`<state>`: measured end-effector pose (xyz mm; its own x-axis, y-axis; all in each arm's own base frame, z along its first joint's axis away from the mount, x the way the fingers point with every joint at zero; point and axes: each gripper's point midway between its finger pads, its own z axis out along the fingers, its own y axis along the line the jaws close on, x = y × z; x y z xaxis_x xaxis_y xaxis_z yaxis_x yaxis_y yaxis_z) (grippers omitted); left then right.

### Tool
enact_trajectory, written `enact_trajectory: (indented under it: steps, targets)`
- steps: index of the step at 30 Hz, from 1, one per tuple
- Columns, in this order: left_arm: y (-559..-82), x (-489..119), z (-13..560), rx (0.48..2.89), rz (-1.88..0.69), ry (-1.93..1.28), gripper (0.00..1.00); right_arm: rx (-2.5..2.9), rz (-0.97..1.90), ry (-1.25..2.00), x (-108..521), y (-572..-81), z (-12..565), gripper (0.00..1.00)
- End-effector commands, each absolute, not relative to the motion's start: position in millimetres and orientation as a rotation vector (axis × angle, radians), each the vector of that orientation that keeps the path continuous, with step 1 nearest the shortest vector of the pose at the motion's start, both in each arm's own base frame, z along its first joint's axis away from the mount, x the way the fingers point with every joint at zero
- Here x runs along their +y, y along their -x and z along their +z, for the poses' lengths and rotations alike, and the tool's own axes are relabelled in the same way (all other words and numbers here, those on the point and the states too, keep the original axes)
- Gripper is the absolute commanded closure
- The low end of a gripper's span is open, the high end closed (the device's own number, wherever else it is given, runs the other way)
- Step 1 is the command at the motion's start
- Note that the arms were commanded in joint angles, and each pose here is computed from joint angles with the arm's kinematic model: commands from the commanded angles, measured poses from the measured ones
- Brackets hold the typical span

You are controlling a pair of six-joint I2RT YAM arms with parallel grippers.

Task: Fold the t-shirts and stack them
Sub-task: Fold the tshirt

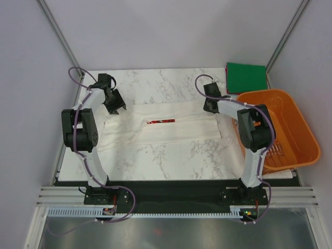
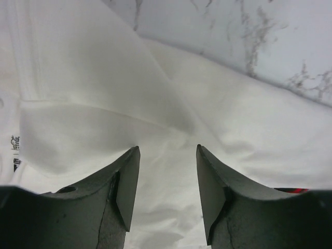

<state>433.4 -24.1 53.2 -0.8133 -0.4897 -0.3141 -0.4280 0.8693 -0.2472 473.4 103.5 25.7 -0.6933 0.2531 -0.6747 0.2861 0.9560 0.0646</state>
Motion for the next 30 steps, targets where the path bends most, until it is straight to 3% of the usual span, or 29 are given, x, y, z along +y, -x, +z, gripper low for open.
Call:
enact_trajectory:
  steps: [1, 8, 12, 18, 22, 30]
  targets:
    - [-451, -26, 123, 2.487, -0.312, 0.629, 0.43, 2.375, -0.046, -0.355, 103, -477, 37, 0.85]
    - [-419, 19, 143, 2.414, -0.228, 0.719, 0.41, 2.297, 0.183, -0.327, 148, -470, 110, 0.76]
    - [-388, 52, 136, 2.372, -0.142, 0.895, 0.47, 2.293, 0.395, -0.263, 211, -446, 137, 0.66]
    - [-343, 99, 153, 2.141, -0.101, 1.241, 0.47, 2.383, 0.573, -0.324, 322, -380, 119, 0.53]
    - [-315, 121, 154, 1.996, -0.016, 1.414, 0.43, 2.425, 0.716, -0.332, 400, -339, 108, 0.51]
    - [-314, 115, 146, 2.088, -0.085, 1.33, 0.41, 2.506, 0.793, -0.366, 474, -306, 70, 0.51]
